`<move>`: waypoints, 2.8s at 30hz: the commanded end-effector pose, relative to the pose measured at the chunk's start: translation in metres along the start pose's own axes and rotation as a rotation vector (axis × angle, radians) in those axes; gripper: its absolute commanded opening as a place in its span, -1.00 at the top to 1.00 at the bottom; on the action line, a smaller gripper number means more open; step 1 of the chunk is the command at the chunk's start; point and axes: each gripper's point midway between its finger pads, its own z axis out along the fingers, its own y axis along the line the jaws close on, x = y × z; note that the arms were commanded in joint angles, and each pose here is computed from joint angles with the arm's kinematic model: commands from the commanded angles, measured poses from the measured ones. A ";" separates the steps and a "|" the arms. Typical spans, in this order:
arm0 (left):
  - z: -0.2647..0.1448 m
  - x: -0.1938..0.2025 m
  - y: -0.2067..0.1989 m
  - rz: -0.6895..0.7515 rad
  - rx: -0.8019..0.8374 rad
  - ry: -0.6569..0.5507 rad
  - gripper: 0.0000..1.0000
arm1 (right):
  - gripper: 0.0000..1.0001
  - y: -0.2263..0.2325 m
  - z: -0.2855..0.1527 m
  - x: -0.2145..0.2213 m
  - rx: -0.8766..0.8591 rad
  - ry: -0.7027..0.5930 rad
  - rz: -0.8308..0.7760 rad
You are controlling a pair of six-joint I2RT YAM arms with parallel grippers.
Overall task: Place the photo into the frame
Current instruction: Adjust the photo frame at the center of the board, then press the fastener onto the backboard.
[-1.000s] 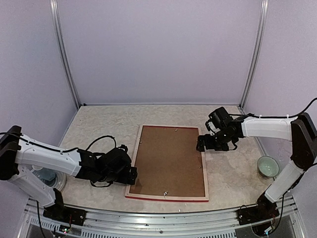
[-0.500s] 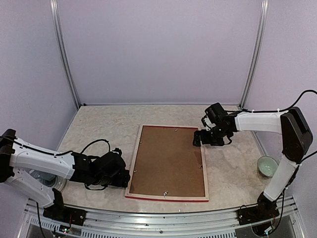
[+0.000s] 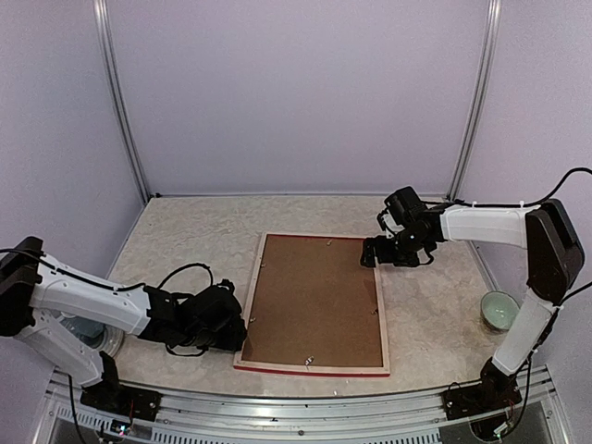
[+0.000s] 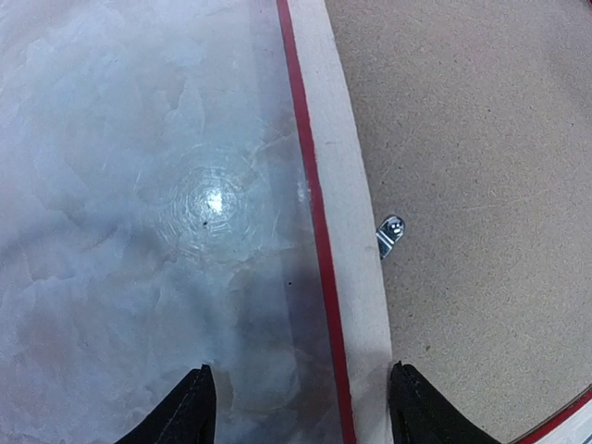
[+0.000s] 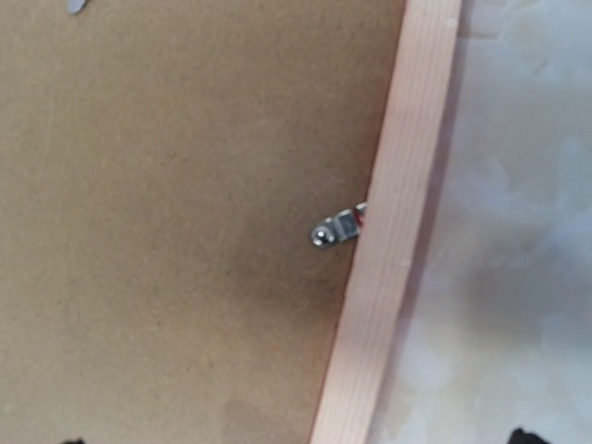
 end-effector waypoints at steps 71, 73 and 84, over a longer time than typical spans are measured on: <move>0.010 -0.096 0.078 -0.194 -0.175 -0.177 -0.85 | -0.80 0.069 0.126 -0.120 -0.261 -0.058 -0.636; 0.012 -0.094 0.079 -0.195 -0.174 -0.172 -0.85 | -0.75 0.070 0.127 -0.118 -0.254 -0.057 -0.644; 0.024 -0.082 0.076 -0.199 -0.148 -0.142 -0.85 | -0.45 0.066 0.122 -0.109 -0.256 -0.040 -0.652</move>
